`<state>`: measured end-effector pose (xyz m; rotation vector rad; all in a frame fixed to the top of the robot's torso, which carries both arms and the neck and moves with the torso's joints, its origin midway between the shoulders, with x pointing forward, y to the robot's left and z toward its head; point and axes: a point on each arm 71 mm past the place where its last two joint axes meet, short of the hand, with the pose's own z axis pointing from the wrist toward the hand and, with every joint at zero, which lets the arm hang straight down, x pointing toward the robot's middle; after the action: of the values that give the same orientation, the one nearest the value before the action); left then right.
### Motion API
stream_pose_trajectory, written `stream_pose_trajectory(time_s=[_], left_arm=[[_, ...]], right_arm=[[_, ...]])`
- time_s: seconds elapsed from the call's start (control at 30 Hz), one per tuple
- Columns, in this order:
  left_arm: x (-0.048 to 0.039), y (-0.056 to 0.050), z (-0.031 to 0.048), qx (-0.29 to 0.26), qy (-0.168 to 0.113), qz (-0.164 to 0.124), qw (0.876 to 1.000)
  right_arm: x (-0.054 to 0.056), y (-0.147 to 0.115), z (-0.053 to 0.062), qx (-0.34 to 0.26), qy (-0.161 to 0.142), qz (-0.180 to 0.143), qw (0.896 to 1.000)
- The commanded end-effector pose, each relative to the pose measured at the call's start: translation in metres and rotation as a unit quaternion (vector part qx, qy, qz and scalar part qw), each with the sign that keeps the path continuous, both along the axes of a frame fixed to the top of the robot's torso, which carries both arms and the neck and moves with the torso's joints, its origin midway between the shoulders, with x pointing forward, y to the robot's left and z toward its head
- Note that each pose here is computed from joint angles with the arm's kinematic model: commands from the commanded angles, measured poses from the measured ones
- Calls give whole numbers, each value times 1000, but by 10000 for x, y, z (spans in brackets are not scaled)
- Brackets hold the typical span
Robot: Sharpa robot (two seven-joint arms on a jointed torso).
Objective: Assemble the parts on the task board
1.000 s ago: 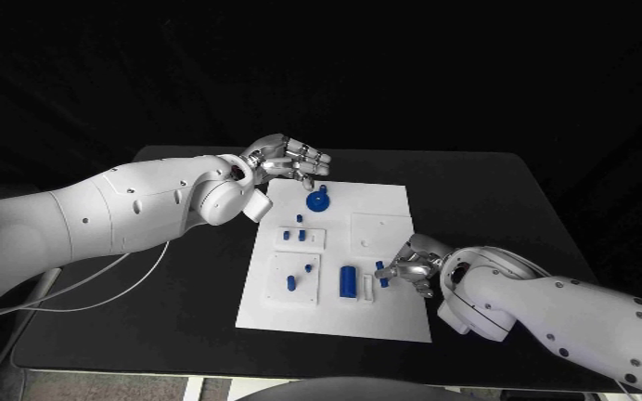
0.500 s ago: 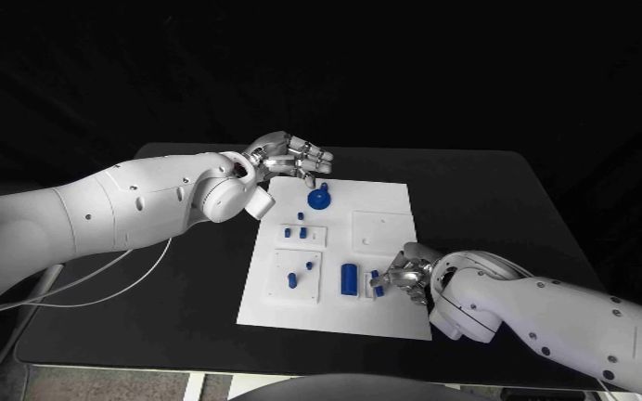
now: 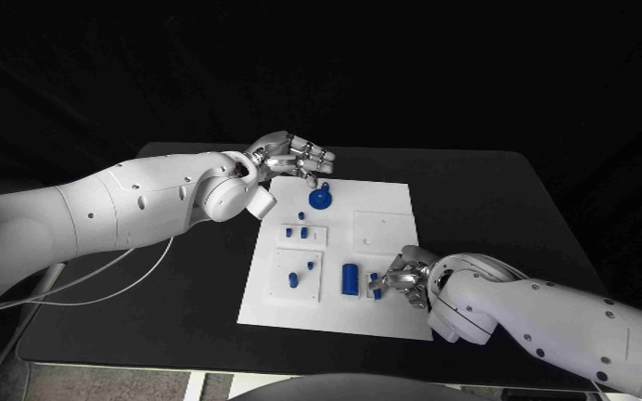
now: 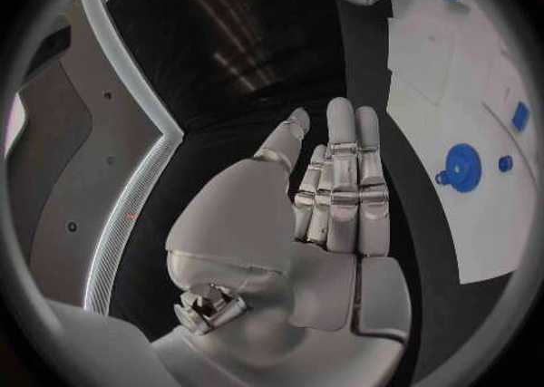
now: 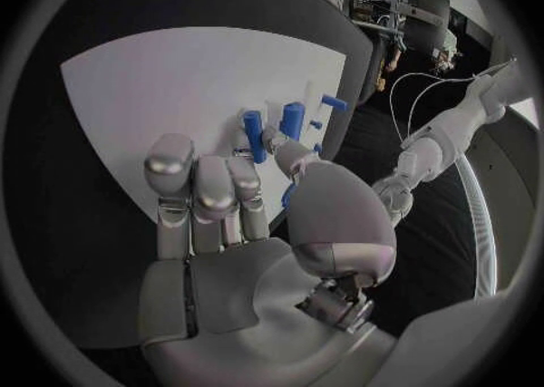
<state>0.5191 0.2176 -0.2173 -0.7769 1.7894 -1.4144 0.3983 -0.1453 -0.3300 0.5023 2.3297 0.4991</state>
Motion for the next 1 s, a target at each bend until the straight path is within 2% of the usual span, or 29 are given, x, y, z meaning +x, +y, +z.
stream_pose_trajectory(time_s=[0.03,0.47,1.0], left_arm=[[-5,-24,14,-9,-1,-7,1000],[-5,-16,13,-8,0,-7,1000],[-5,-18,13,-8,0,-7,1000]], right_arm=[[-14,25,-12,1,3,3,1000],[-17,53,6,12,-10,1,1000],[-14,45,-27,-1,4,6,1000]])
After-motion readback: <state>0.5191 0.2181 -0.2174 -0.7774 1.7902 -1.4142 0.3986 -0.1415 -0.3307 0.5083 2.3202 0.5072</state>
